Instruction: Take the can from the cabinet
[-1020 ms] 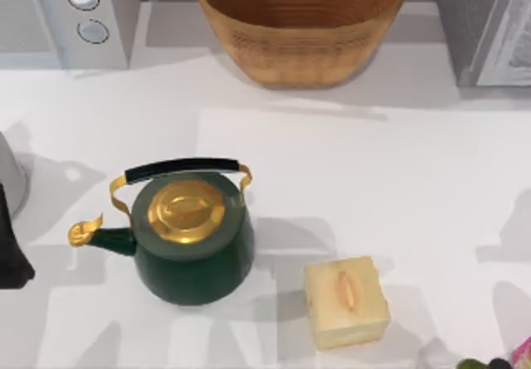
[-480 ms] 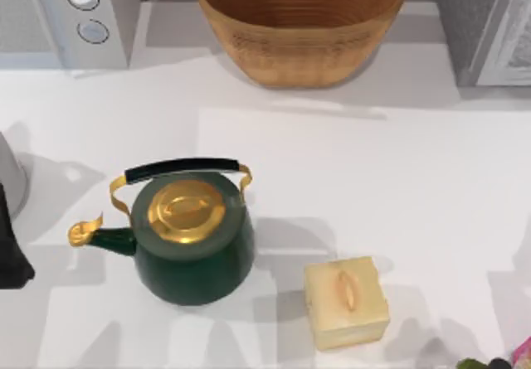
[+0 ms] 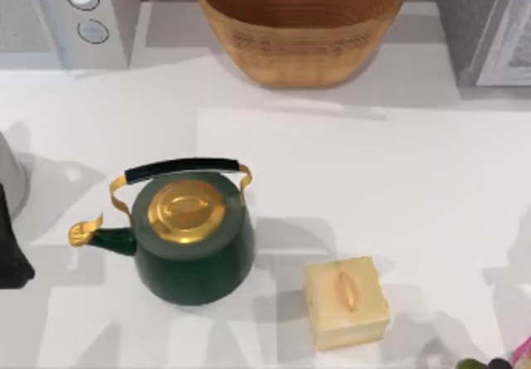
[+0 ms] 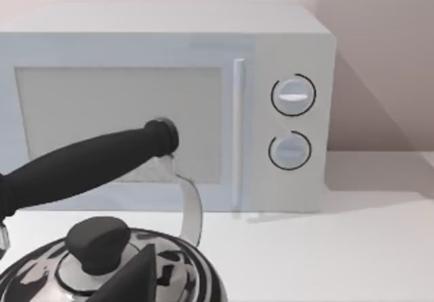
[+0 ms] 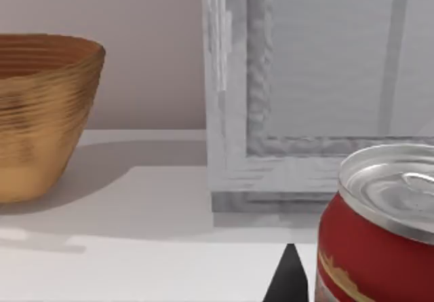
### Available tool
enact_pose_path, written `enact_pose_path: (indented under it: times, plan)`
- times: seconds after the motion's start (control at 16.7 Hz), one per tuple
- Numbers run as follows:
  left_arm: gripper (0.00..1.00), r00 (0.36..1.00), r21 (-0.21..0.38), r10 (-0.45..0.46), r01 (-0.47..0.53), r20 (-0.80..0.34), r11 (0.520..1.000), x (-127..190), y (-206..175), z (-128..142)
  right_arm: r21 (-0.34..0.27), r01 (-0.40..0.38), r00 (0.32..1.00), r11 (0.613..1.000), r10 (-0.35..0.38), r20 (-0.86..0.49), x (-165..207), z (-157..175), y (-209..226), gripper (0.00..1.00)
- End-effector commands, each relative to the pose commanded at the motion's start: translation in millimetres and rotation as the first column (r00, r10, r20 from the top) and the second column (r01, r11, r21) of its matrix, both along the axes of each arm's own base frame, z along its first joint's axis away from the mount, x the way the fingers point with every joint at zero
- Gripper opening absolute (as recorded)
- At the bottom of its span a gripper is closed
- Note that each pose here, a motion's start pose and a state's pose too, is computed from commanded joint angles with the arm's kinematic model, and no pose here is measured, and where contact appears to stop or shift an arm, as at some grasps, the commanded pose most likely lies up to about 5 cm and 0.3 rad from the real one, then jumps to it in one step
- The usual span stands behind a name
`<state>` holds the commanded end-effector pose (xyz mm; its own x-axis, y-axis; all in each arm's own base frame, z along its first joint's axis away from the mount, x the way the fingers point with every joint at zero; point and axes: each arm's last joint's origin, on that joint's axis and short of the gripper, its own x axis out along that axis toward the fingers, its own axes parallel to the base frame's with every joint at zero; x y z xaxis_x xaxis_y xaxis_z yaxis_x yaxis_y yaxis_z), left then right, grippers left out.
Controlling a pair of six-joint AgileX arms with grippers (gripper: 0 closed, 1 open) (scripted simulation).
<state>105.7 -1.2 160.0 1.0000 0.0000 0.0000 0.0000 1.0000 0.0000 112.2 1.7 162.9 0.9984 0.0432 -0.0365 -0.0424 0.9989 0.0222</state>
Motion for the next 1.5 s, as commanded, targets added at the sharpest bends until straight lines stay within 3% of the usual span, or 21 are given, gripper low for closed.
enact_pose_path:
  times: [0.48, 1.02, 1.5]
  plan:
    - [1.0, 1.0, 0.0, 0.0, 0.0, 0.0, 1.0, 0.0, 0.0, 0.0, 0.047, -0.097, 0.981, 0.994, 0.103, -0.166, 40.0, 4.6, 5.9, 0.0]
    - [1.0, 1.0, 0.0, 0.0, 0.0, 0.0, 1.0, 0.0, 0.0, 0.0, 0.08, -0.198, 0.953, 0.977, 0.211, -0.217, 97.6, 2.5, 8.6, 0.0]
    - [1.0, 1.0, 0.0, 0.0, 0.0, 0.0, 1.0, 0.0, 0.0, 0.0, 0.107, -0.273, 0.928, 0.956, 0.291, -0.233, 148.0, -21.4, 3.0, 0.0]
